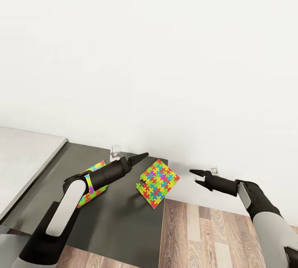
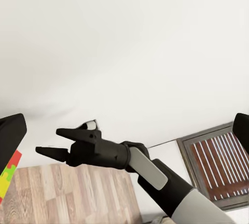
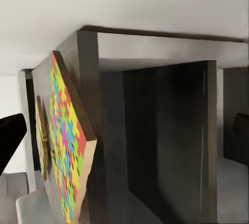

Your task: Put all the toys in the child's room - the three board games (two on the bed and one on the table), the two jigsaw puzzles on the table, and the tennis ball on the table - inside the toy box on the table in the child's room.

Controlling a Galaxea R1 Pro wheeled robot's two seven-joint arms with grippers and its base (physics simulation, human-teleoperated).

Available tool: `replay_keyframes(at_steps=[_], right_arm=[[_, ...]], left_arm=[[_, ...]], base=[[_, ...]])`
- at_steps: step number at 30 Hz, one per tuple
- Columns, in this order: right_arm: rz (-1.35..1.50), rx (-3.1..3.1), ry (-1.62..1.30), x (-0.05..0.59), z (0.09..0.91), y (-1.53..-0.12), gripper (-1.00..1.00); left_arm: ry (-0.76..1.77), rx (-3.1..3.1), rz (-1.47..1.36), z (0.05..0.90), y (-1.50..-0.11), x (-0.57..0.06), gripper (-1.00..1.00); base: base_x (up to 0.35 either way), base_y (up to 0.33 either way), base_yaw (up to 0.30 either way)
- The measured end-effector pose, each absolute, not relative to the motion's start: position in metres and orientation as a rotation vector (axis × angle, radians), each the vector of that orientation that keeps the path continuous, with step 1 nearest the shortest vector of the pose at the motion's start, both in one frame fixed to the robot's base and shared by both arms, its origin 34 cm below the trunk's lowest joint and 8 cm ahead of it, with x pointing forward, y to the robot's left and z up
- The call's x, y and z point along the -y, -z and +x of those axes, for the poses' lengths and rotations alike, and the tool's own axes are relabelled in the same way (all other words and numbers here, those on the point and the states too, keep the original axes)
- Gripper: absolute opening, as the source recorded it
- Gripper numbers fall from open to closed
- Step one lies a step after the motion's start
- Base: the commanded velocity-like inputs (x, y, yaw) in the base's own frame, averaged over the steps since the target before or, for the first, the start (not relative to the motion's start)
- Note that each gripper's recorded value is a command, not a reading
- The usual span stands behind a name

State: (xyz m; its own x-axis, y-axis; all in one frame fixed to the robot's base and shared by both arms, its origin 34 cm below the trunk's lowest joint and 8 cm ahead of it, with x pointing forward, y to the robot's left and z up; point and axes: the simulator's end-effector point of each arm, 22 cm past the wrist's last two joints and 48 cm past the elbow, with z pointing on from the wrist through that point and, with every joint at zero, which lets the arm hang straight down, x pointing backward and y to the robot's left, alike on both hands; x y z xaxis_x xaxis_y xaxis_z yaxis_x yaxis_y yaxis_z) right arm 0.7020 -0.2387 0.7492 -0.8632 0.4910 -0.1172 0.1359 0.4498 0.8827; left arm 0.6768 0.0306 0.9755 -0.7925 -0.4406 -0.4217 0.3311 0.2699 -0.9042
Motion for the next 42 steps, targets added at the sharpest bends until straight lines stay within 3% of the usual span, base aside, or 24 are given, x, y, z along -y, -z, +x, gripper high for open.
replay_keyframes(at_steps=[42], right_arm=[[0.675,-2.420,-1.377,0.227,0.689,-0.716,1.00]], left_arm=[[1.585,-1.918,-0.098,0.677,-0.976,-0.030,1.00]], base=[[0.000,0.000,0.006]])
